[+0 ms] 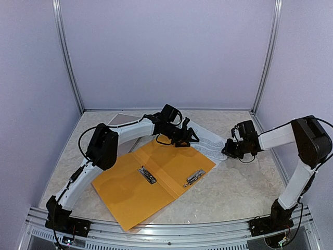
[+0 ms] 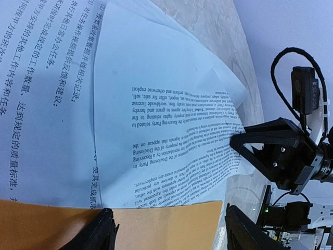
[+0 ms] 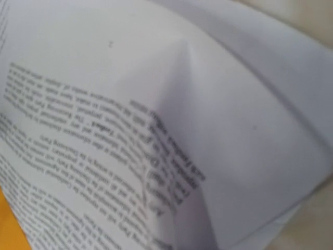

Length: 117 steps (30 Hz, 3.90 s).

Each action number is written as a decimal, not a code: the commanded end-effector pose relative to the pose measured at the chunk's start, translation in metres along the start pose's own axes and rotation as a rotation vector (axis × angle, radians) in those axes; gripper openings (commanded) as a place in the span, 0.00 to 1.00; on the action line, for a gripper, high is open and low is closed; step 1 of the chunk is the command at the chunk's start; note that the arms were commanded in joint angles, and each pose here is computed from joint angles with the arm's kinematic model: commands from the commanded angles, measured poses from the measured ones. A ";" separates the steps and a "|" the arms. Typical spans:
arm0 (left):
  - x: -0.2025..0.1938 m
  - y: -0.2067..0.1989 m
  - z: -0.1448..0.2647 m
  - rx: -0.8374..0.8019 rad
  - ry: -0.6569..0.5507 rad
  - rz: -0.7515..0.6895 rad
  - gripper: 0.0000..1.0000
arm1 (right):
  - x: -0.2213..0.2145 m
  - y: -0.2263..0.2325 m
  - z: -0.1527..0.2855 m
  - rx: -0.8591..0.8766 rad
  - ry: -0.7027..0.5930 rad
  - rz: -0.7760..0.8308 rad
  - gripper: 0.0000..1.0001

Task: Put the files into the folder
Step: Pick up the file from the center of the board, then place the file in the spring clip on the folder.

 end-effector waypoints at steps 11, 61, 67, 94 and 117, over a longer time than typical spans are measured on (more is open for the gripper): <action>0.014 0.015 0.043 0.056 -0.034 0.017 0.71 | 0.034 0.016 0.040 -0.134 -0.061 0.165 0.00; -0.036 -0.041 0.235 0.379 -0.171 -0.171 0.86 | -0.048 0.134 0.015 0.497 0.452 0.958 0.10; -0.036 -0.040 0.230 0.359 -0.165 -0.154 0.86 | -0.052 0.134 0.003 0.479 0.453 0.957 0.07; -0.034 -0.034 0.215 0.319 -0.127 -0.128 0.86 | -0.060 0.126 -0.017 0.468 0.430 0.960 0.00; -0.035 -0.031 0.212 0.315 -0.113 -0.120 0.86 | -0.057 0.120 -0.014 0.395 0.395 0.954 0.14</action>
Point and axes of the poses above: each gripper's point midway between its finger pads, its own z axis back along the fingers, its own y axis along the line the jaws close on, x = y × z, the point moved 6 cm from there along z, back along the fingers, and after that the axes turned 4 degrees about -z, right-handed, at the moved point
